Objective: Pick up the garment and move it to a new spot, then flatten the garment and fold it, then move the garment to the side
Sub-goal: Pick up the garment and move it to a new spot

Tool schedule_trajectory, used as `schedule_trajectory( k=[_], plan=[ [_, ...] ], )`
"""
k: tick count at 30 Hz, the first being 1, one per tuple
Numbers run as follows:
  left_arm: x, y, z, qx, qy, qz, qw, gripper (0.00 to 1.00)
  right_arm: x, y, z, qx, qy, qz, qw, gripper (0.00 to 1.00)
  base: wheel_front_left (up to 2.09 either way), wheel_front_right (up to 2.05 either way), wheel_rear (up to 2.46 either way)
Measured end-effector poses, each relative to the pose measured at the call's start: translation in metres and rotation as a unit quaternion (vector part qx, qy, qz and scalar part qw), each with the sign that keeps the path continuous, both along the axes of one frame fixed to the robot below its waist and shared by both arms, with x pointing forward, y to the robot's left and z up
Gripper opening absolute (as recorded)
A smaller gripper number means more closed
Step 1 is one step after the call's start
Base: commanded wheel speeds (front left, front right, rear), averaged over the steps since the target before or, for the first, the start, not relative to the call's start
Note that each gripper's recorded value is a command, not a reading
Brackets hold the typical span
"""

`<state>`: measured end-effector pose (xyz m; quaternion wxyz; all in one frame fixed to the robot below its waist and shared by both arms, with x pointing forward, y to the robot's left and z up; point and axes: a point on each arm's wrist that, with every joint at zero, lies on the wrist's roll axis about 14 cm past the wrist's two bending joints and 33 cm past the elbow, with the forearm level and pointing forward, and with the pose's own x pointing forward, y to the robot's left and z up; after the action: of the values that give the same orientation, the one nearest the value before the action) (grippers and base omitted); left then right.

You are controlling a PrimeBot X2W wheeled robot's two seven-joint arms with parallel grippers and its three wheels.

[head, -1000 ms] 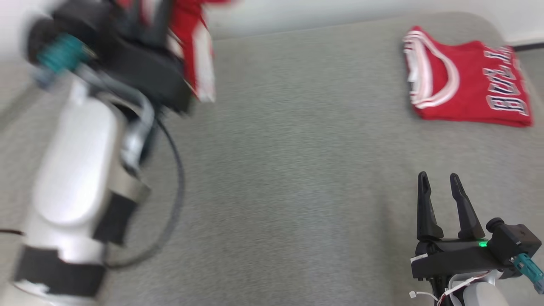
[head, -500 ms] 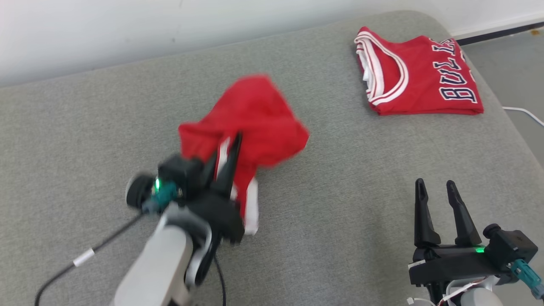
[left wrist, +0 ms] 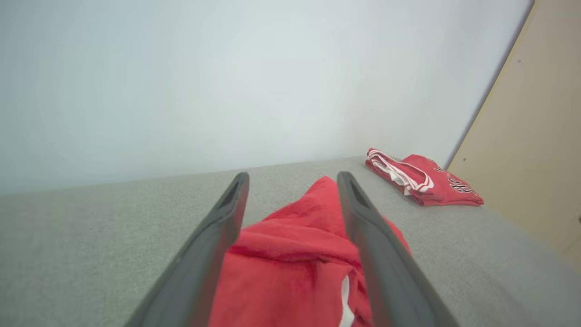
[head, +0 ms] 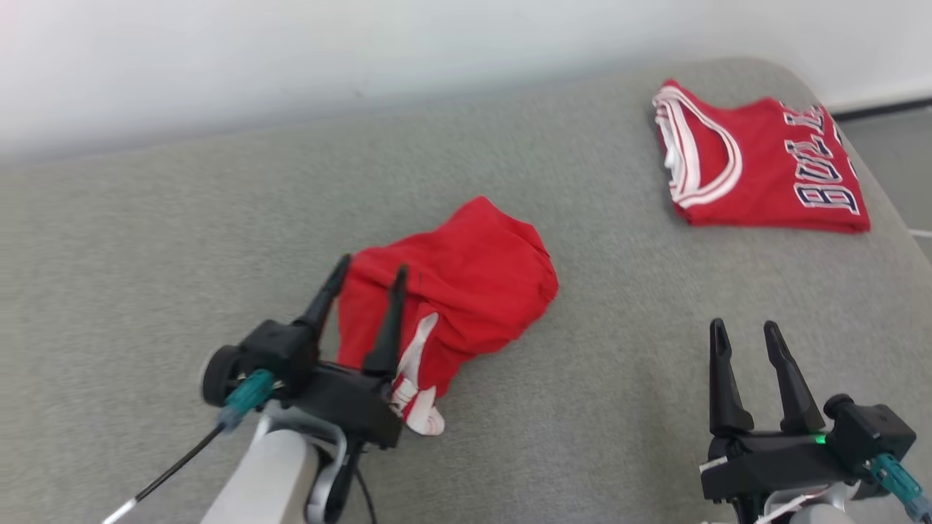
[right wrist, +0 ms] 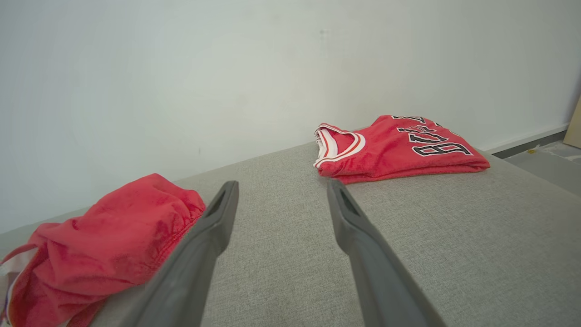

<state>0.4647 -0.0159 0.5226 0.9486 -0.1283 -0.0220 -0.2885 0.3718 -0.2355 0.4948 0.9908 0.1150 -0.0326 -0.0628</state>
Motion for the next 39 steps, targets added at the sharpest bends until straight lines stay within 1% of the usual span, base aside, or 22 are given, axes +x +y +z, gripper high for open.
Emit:
schedule_trajectory(
  k=[5, 8, 15, 19, 23, 28, 34, 39],
  plan=[
    [-0.005, 0.051, 0.030, -0.003, -0.046, 0.070, 0.996, 1.00, -0.002, 0.009, 0.007, -0.003, -0.012, 0.013, 1.000, 1.00, 0.00, 0.00, 0.00],
    [-0.015, 0.086, 0.035, 0.006, -0.058, 0.116, 0.992, 1.00, -0.002, 0.018, 0.010, -0.006, -0.017, 0.028, 0.999, 1.00, 0.00, 0.00, 0.00],
    [-0.048, 0.166, 0.032, 0.024, -0.058, 0.221, 0.973, 1.00, -0.002, 0.034, 0.019, -0.008, -0.029, 0.054, 0.998, 1.00, 0.00, 0.00, 0.00],
    [-0.072, 0.194, 0.021, 0.037, -0.044, 0.260, 0.964, 1.00, -0.002, 0.044, 0.023, -0.008, -0.035, 0.069, 0.997, 1.00, 0.00, 0.00, 0.00],
    [-0.090, 0.212, 0.011, 0.038, -0.029, 0.289, 0.956, 1.00, -0.002, 0.051, 0.026, -0.007, -0.038, 0.079, 0.996, 1.00, 0.00, 0.00, 0.00],
    [-0.107, 0.221, -0.002, 0.035, -0.009, 0.307, 0.951, 1.00, -0.005, 0.058, 0.022, -0.005, -0.033, 0.090, 0.995, 1.00, 0.00, 0.00, 0.00],
    [-0.117, 0.229, -0.012, 0.036, 0.005, 0.323, 0.946, 1.00, -0.011, 0.059, 0.012, -0.005, -0.016, 0.093, 0.996, 1.00, 0.00, 0.00, 0.00],
    [-0.121, 0.231, -0.016, 0.038, 0.010, 0.324, 0.945, 1.00, -0.014, 0.059, 0.007, -0.004, -0.005, 0.093, 0.996, 1.00, 0.00, 0.00, 0.00]
  ],
)
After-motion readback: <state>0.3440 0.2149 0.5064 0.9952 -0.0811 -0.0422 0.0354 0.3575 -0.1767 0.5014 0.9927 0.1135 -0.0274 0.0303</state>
